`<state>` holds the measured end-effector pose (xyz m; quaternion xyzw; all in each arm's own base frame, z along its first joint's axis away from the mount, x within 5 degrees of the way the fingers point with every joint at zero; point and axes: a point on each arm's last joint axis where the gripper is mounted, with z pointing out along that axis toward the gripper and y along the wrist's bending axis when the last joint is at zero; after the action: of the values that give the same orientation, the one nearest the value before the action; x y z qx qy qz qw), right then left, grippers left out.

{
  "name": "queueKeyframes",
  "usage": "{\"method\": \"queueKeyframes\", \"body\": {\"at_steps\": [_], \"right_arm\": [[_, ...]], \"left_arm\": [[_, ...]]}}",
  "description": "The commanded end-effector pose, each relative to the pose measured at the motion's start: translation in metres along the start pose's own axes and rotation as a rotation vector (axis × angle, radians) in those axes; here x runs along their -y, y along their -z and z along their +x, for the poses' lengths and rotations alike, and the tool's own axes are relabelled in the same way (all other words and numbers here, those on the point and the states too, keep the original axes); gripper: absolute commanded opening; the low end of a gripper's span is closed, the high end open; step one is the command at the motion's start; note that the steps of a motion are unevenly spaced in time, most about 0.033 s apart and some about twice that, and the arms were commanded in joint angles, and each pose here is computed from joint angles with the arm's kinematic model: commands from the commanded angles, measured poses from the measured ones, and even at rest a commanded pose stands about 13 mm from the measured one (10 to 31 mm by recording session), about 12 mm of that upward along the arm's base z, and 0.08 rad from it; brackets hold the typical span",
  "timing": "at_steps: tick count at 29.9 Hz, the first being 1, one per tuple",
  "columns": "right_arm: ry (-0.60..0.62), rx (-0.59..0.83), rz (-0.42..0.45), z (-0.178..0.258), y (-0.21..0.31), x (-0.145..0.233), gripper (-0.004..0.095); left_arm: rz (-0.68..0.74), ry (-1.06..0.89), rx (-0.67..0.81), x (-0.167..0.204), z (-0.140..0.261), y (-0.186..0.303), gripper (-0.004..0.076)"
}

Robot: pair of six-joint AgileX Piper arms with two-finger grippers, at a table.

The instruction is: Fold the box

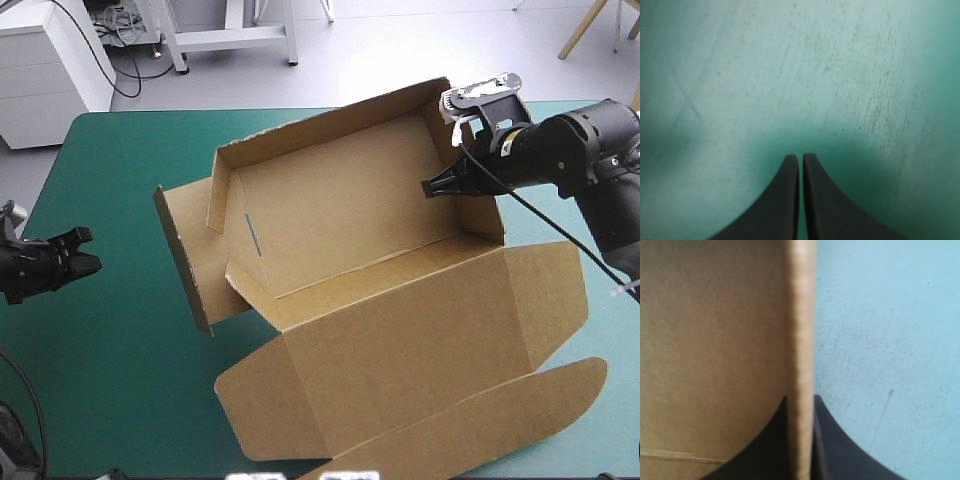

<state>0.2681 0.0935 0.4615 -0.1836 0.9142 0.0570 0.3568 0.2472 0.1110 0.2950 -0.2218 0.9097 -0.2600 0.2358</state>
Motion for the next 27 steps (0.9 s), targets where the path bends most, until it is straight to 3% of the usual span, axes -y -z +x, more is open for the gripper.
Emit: {"method": "queueKeyframes", "body": {"at_steps": [1, 3, 8, 11, 16, 21, 27], "right_arm": [[0.023, 0.116, -0.029, -0.006, 0.026, -0.002, -0.0019], [0.018, 0.117, -0.04, -0.006, 0.026, -0.003, -0.0019], [0.013, 0.13, -0.054, -0.007, 0.026, -0.005, -0.0019], [0.019, 0.149, -0.036, -0.009, 0.026, -0.003, -0.0019], [0.013, 0.164, -0.047, -0.01, 0.026, -0.004, -0.0019], [0.007, 0.229, -0.116, -0.018, 0.022, -0.01, -0.0019], [-0.04, 0.348, -0.166, -0.031, 0.019, -0.013, -0.0019]], "left_arm": [[0.045, -0.074, 0.054, 0.014, -0.002, 0.013, 0.005], [0.049, -0.137, 0.058, 0.014, -0.002, 0.013, 0.0123], [0.056, -0.173, 0.042, 0.015, -0.001, 0.013, 0.0434], [0.069, -0.184, 0.017, 0.016, 0.001, 0.013, 0.0561], [0.214, -0.286, 0.043, 0.034, 0.001, 0.011, 0.0552], [0.518, -0.406, 0.127, 0.077, 0.001, 0.009, 0.0545], [0.613, -0.582, 0.096, 0.11, 0.014, -0.006, 0.0545]]}}
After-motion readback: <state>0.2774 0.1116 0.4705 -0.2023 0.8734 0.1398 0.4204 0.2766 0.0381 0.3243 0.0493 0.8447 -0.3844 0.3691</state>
